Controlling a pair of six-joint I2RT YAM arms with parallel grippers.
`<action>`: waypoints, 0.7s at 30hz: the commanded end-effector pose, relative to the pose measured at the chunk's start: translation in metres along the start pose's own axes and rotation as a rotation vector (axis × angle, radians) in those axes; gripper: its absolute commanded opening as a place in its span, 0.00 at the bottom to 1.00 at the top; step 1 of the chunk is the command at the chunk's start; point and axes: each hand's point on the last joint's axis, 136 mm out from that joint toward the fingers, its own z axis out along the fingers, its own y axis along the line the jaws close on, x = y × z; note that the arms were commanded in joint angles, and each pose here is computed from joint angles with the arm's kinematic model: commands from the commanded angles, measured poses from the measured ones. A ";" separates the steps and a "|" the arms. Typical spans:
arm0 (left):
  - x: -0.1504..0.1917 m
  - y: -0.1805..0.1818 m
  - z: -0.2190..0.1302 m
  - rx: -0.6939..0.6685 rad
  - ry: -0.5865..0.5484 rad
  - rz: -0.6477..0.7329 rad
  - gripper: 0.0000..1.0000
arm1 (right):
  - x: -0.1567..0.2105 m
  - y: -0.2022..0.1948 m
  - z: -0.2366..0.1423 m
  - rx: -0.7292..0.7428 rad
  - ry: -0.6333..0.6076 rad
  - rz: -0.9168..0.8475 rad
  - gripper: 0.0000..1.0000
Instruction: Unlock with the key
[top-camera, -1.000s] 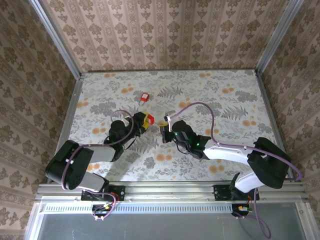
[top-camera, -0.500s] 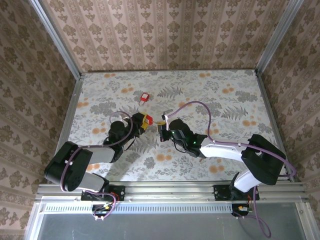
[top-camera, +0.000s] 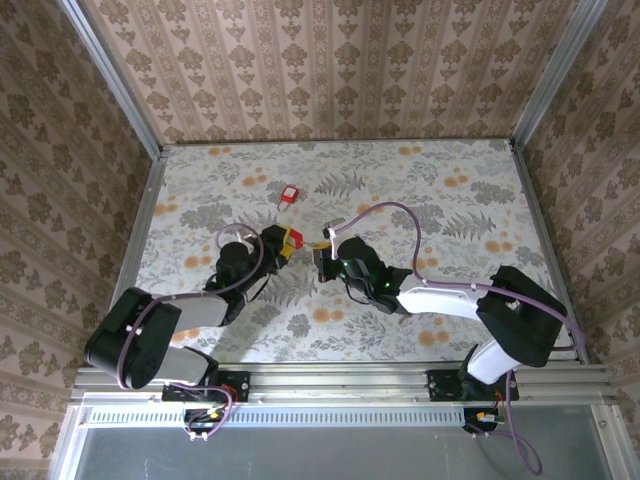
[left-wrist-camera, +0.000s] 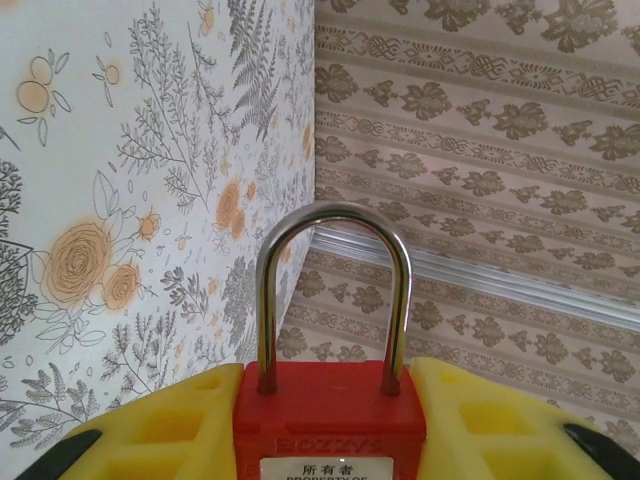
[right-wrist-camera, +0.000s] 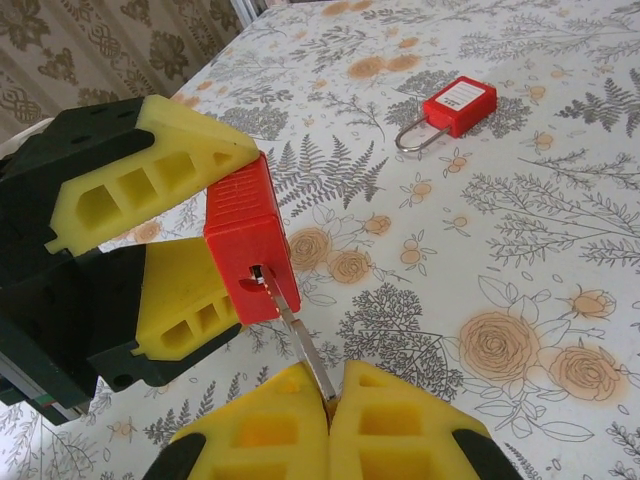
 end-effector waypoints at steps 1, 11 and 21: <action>0.017 -0.022 -0.004 0.056 0.061 0.035 0.00 | -0.002 0.008 0.006 -0.035 -0.011 0.028 0.00; 0.011 -0.023 -0.007 0.053 0.019 0.048 0.00 | 0.005 0.016 0.010 -0.058 0.003 0.052 0.00; 0.006 -0.025 -0.011 0.062 -0.017 0.078 0.00 | 0.010 0.018 0.009 -0.076 0.014 0.112 0.00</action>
